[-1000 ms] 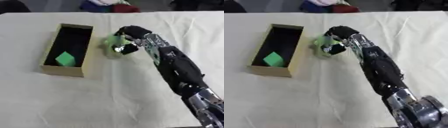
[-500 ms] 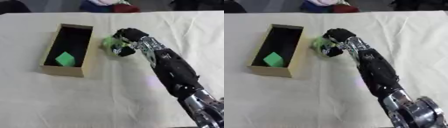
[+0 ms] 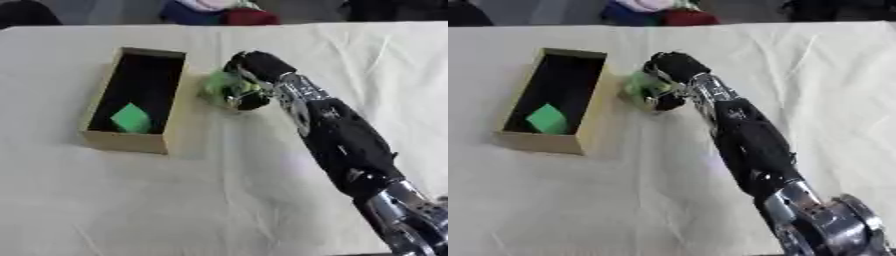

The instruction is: Pick up objects on the table and place them in the box.

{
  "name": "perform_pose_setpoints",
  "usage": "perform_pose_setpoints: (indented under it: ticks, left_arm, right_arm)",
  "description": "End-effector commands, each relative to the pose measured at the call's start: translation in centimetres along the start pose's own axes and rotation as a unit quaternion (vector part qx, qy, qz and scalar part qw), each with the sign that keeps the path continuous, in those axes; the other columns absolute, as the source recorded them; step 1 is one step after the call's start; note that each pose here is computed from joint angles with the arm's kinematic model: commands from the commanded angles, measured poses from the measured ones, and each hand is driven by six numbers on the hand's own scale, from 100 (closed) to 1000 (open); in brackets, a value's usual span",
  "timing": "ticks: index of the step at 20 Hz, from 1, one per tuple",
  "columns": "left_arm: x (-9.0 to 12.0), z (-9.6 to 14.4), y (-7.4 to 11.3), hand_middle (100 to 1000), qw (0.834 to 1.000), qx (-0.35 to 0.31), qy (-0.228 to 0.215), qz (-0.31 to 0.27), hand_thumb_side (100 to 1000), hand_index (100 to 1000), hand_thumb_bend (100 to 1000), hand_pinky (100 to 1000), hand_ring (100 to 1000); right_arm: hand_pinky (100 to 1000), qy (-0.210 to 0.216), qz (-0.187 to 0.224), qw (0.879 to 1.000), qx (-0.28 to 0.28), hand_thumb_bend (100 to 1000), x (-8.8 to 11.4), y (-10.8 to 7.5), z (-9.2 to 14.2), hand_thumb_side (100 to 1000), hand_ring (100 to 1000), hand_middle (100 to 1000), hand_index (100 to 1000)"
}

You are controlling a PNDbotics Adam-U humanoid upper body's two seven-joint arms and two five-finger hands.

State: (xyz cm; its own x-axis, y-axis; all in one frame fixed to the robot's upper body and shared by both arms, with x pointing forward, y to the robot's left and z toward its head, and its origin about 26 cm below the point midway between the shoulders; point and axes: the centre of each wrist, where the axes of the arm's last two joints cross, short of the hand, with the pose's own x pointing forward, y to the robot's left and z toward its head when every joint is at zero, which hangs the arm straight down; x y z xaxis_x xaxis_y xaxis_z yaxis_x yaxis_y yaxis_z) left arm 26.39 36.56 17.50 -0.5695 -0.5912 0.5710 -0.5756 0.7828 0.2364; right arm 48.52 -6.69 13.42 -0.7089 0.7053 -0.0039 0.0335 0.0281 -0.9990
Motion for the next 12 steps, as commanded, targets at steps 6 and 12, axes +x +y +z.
perform_pose_setpoints:
  ticks: [6, 12]
  left_arm:
    - [0.5, -0.5, 0.5, 722, 1.000, -0.003, -0.015, -0.008, 769, 847, 100, 738, 628]
    - [0.5, -0.6, 0.4, 723, 1.000, -0.005, -0.015, -0.007, 768, 847, 100, 738, 628]
  right_arm:
    - [658, -0.028, 0.020, 0.997, -0.070, 100, 1.2, -6.0, -1.3, 259, 600, 411, 569]
    - [660, -0.060, 0.030, 0.991, -0.112, 100, 3.3, -9.3, -2.2, 236, 604, 416, 575]
